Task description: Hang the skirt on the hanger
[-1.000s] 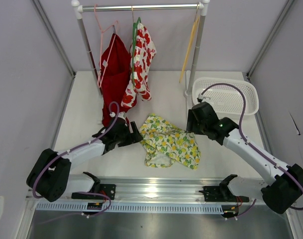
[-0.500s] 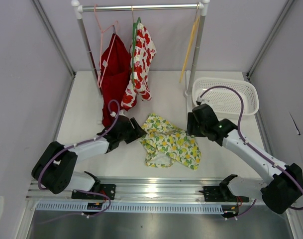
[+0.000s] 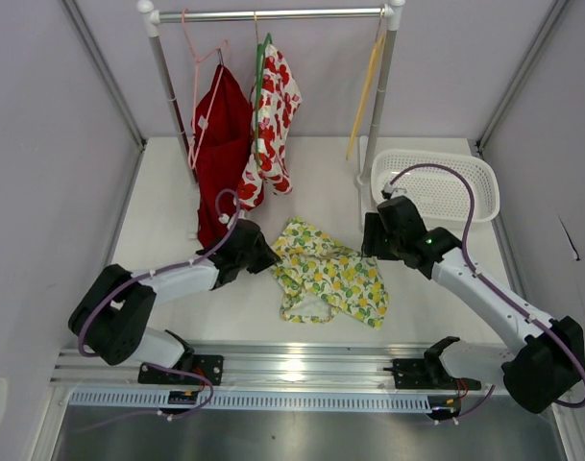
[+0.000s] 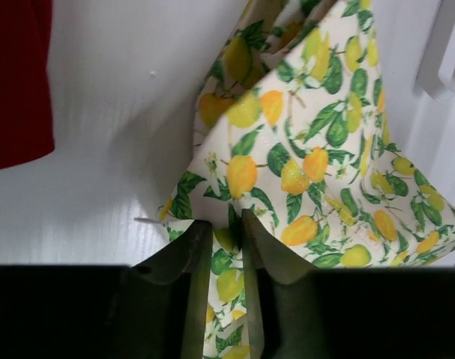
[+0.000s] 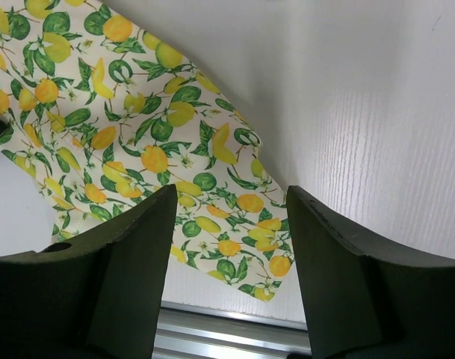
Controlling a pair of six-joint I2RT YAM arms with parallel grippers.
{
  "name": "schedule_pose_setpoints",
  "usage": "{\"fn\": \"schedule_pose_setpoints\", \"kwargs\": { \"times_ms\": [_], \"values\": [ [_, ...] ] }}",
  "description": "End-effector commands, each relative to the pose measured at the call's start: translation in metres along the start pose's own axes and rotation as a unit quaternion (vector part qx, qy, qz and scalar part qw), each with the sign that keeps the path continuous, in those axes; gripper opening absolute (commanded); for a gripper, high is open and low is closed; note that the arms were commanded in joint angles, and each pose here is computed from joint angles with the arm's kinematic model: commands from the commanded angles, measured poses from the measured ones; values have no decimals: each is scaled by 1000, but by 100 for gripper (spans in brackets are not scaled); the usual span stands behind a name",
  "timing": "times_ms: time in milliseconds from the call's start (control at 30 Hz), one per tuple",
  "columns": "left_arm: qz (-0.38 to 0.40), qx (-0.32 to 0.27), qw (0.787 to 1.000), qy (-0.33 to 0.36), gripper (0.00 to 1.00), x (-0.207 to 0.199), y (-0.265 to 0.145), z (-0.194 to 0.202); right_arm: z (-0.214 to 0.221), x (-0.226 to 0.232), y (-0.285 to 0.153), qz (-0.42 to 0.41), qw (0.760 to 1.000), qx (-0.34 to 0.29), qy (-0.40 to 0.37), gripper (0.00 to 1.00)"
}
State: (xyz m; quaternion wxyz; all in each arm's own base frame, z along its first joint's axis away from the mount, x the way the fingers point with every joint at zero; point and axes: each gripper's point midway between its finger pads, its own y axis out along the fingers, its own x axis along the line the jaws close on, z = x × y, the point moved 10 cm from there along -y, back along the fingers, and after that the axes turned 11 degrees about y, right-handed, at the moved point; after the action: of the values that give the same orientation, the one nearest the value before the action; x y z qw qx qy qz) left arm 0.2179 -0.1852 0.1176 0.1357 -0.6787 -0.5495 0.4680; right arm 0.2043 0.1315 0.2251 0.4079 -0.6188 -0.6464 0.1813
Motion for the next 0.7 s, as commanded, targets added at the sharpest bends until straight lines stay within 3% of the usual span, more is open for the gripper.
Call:
{"fn": "schedule_pose_setpoints", "kwargs": {
  "times_ms": [0, 133, 167, 267, 467, 667],
  "values": [
    [17, -33, 999, 28, 3, -24, -1, -25, -6, 2, 4, -17, 1000, -9, -1, 63],
    [40, -32, 990, 134, 0, -55, -19, -58, -20, -3, 2, -30, 999, -12, 14, 60],
    [72, -65, 983, 154, 0, -82, -35, -83, -23, -3, 1, -39, 999, -9, 19, 60],
    [120, -87, 965, 215, 0, -113, -75, -113, -41, -10, -4, -57, 997, -19, 37, 60],
    [219, -97, 915, 325, 0, -158, -144, -131, -63, -16, -2, -111, 991, -21, 77, 59],
    [262, -97, 877, 390, 0, -172, -190, -131, -68, -10, 0, -168, 981, -3, 96, 60]
  ]
}}
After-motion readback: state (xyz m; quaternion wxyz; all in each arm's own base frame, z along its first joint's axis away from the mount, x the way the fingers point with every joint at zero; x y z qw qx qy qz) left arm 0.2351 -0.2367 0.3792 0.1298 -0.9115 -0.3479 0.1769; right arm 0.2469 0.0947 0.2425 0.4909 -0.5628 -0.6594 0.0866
